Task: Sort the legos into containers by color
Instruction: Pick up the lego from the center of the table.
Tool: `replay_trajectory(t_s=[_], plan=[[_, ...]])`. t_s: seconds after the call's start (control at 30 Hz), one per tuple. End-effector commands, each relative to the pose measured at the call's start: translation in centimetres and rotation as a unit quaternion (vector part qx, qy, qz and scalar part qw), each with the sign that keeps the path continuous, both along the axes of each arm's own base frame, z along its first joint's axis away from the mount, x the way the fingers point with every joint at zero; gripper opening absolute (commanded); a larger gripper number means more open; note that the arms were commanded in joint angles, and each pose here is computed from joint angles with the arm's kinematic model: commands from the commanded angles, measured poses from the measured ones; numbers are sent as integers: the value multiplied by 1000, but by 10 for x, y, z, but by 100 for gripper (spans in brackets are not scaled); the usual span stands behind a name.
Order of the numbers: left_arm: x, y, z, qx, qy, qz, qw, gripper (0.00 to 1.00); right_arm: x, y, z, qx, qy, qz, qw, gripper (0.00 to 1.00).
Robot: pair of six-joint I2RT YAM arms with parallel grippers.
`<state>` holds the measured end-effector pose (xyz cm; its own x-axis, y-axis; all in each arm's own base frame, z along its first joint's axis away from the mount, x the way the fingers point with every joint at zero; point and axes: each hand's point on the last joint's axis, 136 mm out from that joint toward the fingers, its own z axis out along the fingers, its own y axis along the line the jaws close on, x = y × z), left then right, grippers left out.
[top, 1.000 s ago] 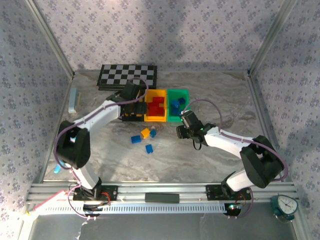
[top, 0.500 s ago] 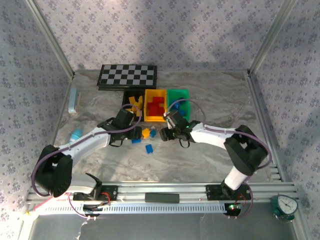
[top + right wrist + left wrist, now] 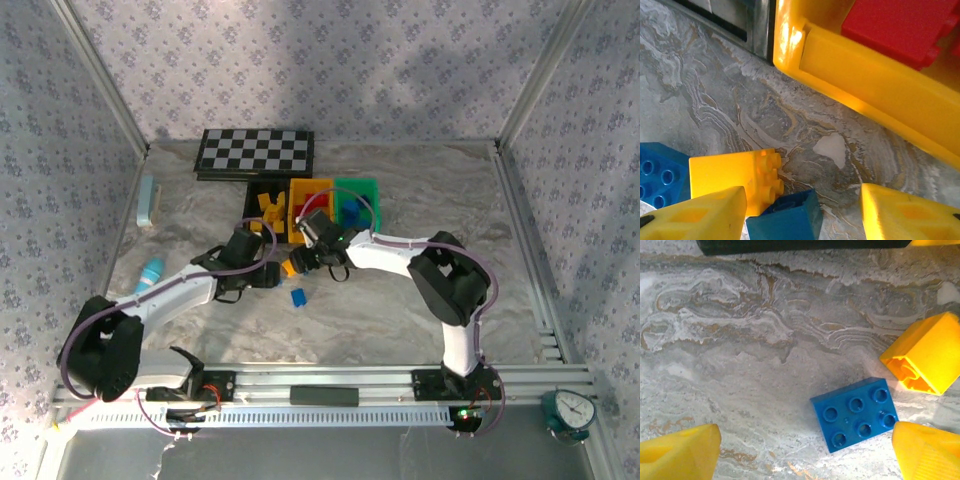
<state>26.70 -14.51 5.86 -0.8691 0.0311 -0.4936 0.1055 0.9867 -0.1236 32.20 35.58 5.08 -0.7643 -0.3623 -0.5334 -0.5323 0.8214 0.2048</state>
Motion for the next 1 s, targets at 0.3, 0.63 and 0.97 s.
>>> replay_trajectory(t_s=[0.3, 0.63, 0.97], plan=[[0, 5, 5, -20, -16, 13, 1000, 88, -24, 3, -14, -12, 38, 17, 999, 59], [0, 5, 6, -28, -16, 16, 999, 88, -40, -1, -15, 6, 55, 18, 998, 56], [-2, 7, 10, -30, -19, 20, 999, 88, -35, -9, -36, -1, 69, -4, 998, 42]])
